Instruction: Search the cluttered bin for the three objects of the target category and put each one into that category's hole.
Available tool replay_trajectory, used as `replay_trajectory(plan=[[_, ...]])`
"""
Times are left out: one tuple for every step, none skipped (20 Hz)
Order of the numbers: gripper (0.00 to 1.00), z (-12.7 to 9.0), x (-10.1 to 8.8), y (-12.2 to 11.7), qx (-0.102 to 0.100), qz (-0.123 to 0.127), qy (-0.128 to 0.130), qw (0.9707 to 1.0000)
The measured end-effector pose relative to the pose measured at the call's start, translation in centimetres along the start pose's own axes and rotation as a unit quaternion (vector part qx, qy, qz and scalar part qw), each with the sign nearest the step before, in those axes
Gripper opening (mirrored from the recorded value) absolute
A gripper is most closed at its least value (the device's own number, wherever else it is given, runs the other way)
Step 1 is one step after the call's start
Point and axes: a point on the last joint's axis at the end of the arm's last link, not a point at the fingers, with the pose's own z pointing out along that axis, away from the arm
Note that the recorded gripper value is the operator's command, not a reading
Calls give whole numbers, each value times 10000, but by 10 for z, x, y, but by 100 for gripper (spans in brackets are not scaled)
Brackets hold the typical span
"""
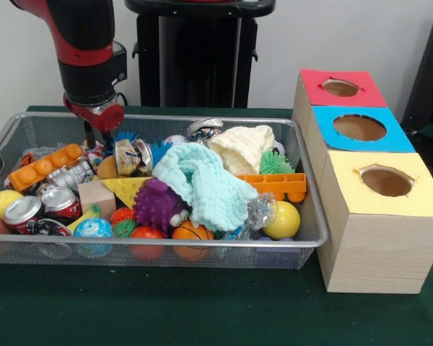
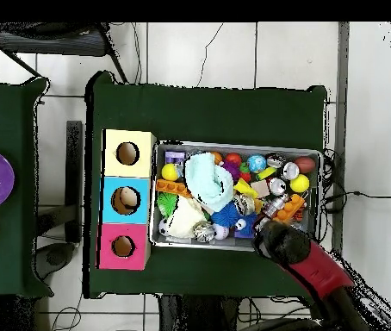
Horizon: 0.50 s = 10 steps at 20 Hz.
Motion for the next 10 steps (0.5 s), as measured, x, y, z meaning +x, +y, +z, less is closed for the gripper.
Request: replay_trajectory(plan=[[100,1,1,0,27,-16,-6,10000],[100,1,0,1,65,-45,-30,10000],[100,1,0,2,110,-86,-64,9999],[100,0,0,3,163,-131,-93,9997],[100,0,0,5,216,-176,-121,9995],[100,0,1,6,292,-242,-152,9992],[100,0,2,8,351,-294,-173,9988],[100,0,4,9,411,-347,-194,9984],[100,0,5,11,474,-401,-219,9978],[100,0,6,12,519,-443,-241,9974]])
